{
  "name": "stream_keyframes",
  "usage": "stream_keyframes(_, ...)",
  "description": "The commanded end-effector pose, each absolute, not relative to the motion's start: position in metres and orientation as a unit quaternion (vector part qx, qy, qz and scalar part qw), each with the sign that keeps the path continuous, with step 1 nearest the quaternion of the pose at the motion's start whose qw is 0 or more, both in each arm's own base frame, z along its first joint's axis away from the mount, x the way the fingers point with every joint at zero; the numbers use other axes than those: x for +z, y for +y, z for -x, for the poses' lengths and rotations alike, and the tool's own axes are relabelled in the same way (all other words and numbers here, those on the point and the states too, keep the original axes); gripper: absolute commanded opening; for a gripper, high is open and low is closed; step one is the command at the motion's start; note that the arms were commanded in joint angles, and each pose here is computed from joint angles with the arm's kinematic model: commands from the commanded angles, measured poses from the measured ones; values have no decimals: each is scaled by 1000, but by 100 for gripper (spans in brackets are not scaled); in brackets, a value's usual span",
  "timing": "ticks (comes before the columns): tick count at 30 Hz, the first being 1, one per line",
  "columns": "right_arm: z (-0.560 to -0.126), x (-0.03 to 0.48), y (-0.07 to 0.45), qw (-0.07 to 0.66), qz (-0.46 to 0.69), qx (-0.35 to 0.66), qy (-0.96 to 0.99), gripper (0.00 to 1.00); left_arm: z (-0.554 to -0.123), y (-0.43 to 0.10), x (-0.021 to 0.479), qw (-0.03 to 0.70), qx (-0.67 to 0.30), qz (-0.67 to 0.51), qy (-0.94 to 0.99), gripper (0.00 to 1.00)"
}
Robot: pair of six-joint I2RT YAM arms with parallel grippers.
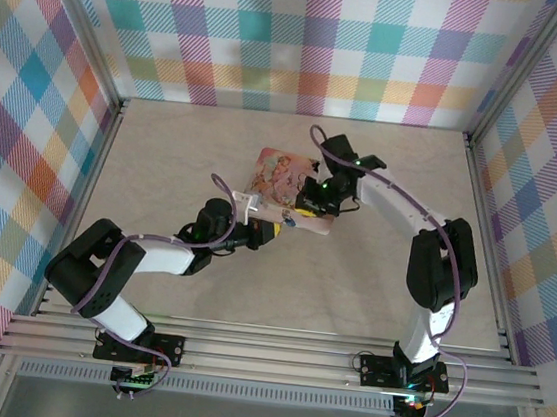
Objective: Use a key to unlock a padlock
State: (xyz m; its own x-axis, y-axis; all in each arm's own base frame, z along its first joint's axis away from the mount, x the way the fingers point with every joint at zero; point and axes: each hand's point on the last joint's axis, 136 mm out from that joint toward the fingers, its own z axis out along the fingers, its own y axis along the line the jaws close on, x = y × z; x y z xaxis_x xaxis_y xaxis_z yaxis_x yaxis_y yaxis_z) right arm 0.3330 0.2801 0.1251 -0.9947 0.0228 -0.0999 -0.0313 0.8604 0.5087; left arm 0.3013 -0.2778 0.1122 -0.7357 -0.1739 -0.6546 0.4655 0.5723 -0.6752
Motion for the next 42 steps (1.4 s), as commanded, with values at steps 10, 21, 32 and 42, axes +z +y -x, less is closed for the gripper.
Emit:
stream_keyframes(10, -340, 84, 299, 197, 80, 79, 974, 62, -265, -232, 84, 321, -389, -61, 861, 0)
stream_keyframes(21, -378, 67, 309, 245, 78, 26, 966, 63, -252, -210, 88, 341, -362, -48, 866, 0)
stream_keyframes(32, -392, 54, 313, 254, 84, 5, 963, 57, -248, -206, 84, 340, -358, -44, 868, 0)
stream_keyframes(42, -403, 47, 321, 265, 98, 2, 959, 47, -242, -200, 83, 339, -346, -53, 873, 0)
